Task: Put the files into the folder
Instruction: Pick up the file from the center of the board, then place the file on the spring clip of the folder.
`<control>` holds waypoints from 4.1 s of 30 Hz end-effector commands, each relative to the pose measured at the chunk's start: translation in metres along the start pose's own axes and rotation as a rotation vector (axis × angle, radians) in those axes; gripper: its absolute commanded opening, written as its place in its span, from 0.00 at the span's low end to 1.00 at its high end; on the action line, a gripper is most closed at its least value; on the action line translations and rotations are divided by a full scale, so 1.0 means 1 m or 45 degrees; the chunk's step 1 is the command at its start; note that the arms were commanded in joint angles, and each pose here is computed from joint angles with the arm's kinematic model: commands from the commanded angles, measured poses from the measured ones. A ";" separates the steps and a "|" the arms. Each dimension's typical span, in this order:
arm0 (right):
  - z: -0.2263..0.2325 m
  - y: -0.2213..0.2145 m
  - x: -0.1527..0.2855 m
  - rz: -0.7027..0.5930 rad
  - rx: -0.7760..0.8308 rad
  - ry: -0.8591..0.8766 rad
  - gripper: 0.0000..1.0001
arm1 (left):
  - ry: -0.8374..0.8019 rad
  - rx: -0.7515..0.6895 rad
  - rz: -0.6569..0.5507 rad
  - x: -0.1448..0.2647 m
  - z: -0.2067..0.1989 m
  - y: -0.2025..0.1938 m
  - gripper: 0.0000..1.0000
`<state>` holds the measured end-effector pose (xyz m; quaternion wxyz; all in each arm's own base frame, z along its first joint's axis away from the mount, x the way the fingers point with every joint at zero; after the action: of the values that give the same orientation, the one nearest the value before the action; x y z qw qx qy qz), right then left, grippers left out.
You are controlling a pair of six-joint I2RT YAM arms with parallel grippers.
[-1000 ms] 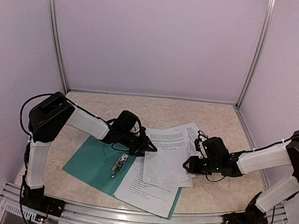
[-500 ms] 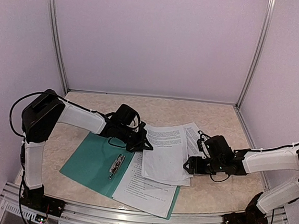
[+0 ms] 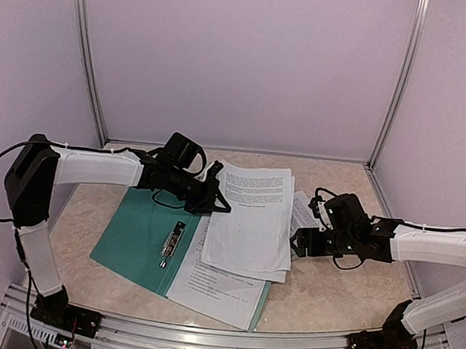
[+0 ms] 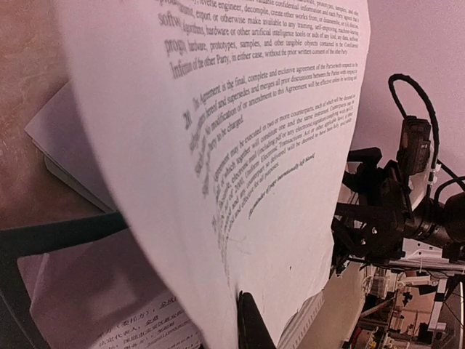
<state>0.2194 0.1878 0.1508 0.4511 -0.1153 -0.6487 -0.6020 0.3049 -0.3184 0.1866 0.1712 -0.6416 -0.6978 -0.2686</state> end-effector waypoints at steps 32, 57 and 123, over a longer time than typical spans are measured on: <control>0.029 0.016 -0.020 -0.021 0.196 0.117 0.81 | 0.334 -0.048 0.093 0.105 0.004 -0.011 0.00; 0.134 0.020 -0.084 0.020 0.423 0.452 0.77 | 0.343 -0.011 0.089 0.221 -0.008 -0.036 0.00; 0.156 -0.002 -0.101 0.175 0.650 0.451 0.75 | 1.154 0.320 0.425 0.114 0.196 0.038 0.00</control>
<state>0.2109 0.3655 0.1074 0.6036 0.0755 -0.6759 -0.4161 0.3519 -0.1055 0.1044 0.5699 -0.5386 -0.4818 -0.3911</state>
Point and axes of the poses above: each gripper's point midway between its finger pads, its own x axis back along the fingers, its own z axis along the line the jaws close on, y = z × x, the point moved 8 cm from there along x, back along the fingers, and after that the axes turned 12 degrees about x, right-handed, at the moved point
